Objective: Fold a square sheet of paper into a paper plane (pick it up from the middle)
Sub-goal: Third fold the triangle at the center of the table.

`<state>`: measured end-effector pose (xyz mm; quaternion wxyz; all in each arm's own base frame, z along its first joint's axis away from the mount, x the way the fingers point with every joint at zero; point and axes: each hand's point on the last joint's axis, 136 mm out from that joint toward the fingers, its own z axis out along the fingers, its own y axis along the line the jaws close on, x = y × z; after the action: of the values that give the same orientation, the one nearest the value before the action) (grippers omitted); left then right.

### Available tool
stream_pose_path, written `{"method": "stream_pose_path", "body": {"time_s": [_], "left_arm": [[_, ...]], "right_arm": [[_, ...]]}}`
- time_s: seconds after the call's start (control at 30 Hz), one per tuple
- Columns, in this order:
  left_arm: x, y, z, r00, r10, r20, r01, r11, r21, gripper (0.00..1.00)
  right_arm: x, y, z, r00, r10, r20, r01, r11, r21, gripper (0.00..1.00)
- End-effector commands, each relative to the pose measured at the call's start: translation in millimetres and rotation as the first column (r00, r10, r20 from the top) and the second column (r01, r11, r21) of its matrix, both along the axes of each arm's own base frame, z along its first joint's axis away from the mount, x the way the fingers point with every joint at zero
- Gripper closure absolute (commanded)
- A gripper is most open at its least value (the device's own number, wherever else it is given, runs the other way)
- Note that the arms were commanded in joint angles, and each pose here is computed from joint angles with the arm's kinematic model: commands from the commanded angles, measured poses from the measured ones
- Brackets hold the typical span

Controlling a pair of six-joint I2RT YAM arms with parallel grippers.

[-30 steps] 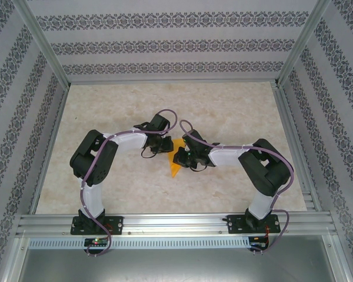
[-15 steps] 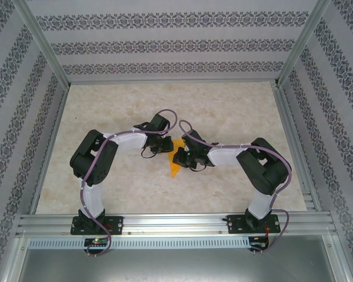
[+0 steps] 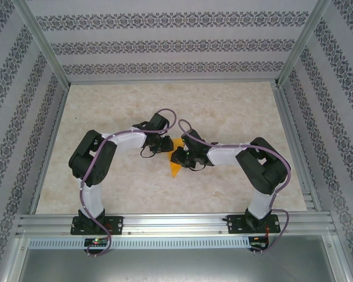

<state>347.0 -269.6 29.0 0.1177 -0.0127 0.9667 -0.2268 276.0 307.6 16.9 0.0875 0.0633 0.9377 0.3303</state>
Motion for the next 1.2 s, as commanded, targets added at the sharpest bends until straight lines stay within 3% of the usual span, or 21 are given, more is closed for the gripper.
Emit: {"method": "stream_pose_path", "body": {"time_s": [0.0,0.23,0.37,0.87,1.17], "left_arm": [[10,21,30,0.997,0.075,0.031,-0.074,0.997,-0.023,0.71],[13,50,41,0.989,0.143,0.038,-0.142,0.989,-0.030,0.66],[9,49,44,0.990,0.140,0.033,-0.137,0.989,-0.059,0.65],[-24,24,46,0.998,0.058,-0.025,-0.061,0.976,-0.208,0.79],[-53,-4,36,0.997,-0.030,-0.066,0.012,0.968,-0.252,0.97]], "right_arm": [[-4,-1,-14,1.000,0.005,-0.017,-0.006,0.999,-0.037,0.75],[-5,0,-14,1.000,0.009,-0.016,-0.010,0.999,-0.036,0.63],[-6,-1,-15,1.000,0.009,-0.017,-0.010,0.999,-0.038,0.62],[-14,-10,-26,0.999,0.007,-0.042,-0.010,0.997,-0.072,0.90],[-16,-15,-29,0.999,0.011,-0.050,-0.015,0.996,-0.091,1.00]]}}
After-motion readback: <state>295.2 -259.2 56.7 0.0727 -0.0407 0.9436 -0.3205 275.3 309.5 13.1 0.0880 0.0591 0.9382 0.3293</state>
